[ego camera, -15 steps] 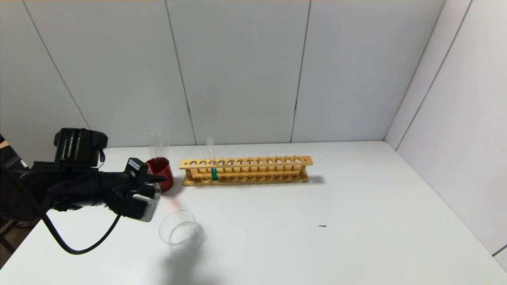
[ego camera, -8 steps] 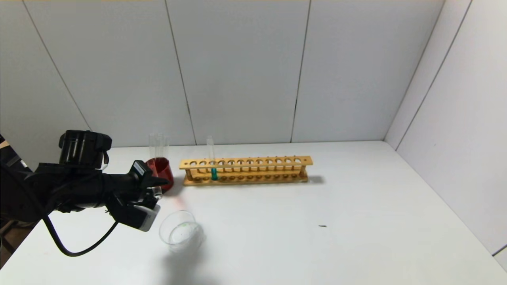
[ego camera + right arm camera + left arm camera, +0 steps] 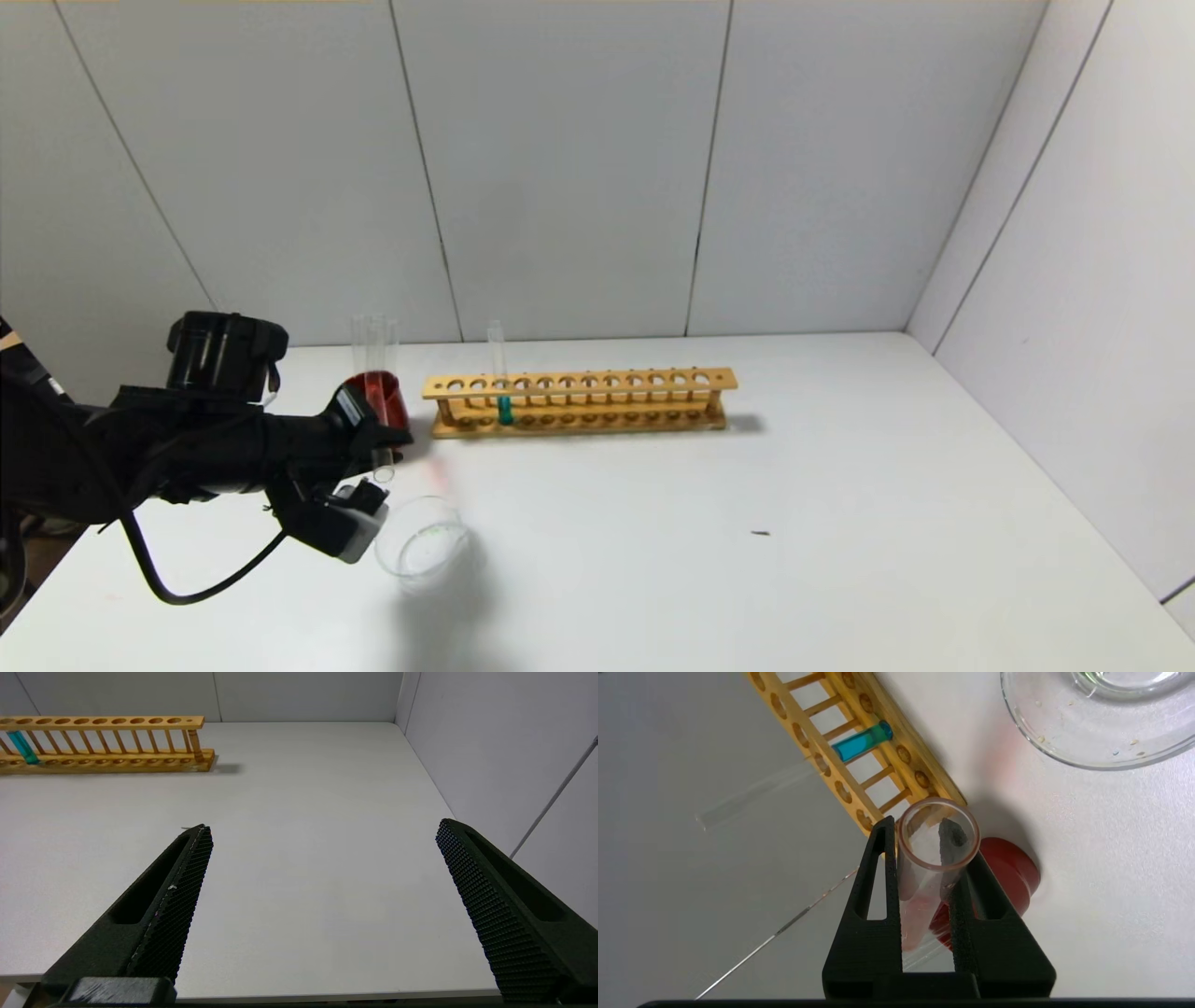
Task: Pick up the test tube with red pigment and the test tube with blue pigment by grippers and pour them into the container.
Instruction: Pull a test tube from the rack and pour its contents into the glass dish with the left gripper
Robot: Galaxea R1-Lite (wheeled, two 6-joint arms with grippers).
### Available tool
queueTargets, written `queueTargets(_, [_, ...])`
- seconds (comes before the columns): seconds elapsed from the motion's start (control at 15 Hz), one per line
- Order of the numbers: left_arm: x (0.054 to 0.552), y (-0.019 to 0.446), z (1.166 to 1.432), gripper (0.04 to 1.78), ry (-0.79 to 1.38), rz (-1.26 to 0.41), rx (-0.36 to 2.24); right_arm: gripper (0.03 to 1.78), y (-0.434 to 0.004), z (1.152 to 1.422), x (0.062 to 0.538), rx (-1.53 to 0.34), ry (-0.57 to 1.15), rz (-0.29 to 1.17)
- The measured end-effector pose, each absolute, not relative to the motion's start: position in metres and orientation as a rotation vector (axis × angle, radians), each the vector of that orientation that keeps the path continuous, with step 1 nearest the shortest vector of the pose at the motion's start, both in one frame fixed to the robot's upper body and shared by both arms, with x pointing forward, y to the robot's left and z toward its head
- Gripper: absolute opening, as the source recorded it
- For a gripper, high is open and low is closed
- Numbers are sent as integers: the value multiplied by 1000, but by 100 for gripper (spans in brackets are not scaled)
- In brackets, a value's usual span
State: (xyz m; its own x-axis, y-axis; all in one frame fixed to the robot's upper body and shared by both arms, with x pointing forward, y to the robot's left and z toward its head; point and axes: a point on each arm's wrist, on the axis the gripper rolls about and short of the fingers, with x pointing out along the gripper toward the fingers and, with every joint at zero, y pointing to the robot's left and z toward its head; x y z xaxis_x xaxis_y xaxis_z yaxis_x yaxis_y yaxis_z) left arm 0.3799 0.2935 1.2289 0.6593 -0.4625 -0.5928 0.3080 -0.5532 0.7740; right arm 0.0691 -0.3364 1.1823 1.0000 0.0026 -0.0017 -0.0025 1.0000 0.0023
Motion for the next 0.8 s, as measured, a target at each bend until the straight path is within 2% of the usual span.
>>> queueTargets(0.2, [381,294,1232,33,-76,-961,2020,175,-336,1182,69,2,2,3])
queueTargets(0.8, [385,283,1236,33,-35,-919,2102,175,-336,1182,69,2,2,2])
